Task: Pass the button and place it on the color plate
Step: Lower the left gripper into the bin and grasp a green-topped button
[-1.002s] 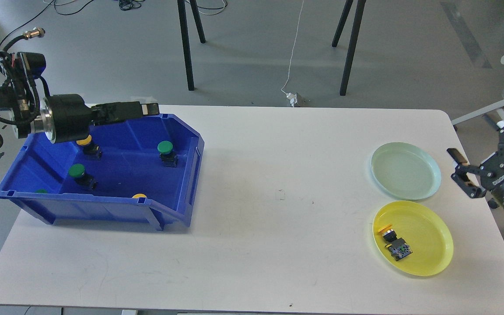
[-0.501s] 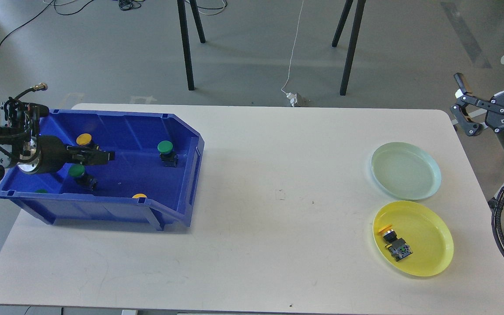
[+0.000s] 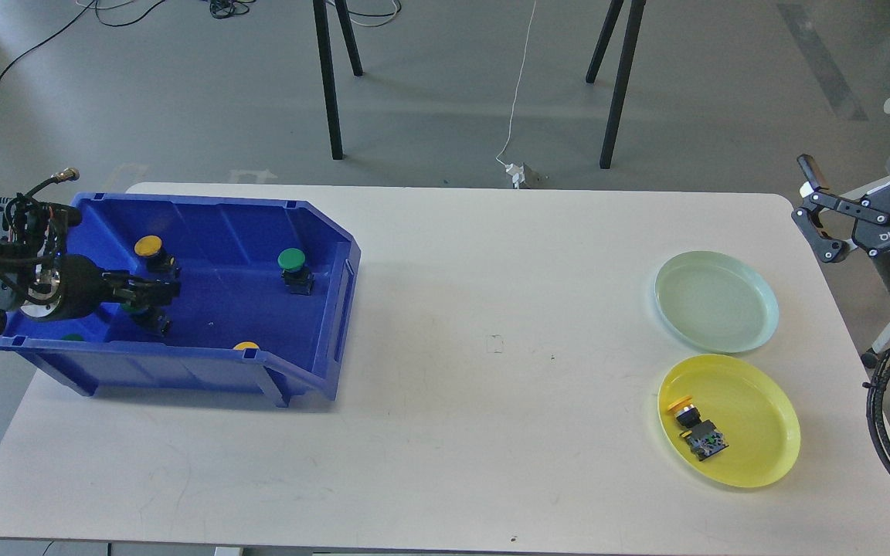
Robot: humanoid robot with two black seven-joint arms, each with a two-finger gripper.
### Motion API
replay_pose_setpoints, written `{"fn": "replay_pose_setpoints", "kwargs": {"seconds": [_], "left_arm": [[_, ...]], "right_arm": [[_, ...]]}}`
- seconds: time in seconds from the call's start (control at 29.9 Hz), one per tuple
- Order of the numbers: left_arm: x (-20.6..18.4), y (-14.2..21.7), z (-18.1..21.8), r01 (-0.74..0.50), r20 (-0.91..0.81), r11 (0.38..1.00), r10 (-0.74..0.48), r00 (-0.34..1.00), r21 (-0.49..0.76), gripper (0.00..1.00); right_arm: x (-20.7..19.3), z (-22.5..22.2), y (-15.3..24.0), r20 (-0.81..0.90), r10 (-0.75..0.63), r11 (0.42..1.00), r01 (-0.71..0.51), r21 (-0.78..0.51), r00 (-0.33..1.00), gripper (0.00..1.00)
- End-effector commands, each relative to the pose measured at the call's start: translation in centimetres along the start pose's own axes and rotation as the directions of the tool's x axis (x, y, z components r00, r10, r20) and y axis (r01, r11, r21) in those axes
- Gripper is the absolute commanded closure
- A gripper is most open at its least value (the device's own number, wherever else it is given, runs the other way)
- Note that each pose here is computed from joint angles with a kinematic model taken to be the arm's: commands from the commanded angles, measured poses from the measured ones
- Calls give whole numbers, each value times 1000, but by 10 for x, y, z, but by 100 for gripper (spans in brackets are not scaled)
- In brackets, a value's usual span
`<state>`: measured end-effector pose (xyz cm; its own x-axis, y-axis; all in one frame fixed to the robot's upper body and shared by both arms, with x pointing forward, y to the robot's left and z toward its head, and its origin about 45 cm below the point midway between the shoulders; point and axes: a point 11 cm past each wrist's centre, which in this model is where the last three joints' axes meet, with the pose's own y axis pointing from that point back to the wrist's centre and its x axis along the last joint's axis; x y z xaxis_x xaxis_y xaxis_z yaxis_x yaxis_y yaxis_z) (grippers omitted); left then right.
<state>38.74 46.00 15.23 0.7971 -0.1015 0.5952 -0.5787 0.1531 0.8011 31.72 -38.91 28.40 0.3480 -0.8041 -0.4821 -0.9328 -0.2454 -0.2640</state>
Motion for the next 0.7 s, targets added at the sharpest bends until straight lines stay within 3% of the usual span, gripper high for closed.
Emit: {"fn": "replay_pose_setpoints", "kwargs": {"seconds": [0.0, 0.67], "left_arm": [[-2, -4, -4, 0, -4, 1000, 0, 1000, 23, 11], [-26, -12, -6, 91, 28, 994, -93, 995, 55, 15]], "right_arm": [[-2, 1, 1, 13, -17, 1000, 17, -1, 1000, 1], [2, 5, 9, 22, -8, 1000, 8, -14, 1000, 1]]}}
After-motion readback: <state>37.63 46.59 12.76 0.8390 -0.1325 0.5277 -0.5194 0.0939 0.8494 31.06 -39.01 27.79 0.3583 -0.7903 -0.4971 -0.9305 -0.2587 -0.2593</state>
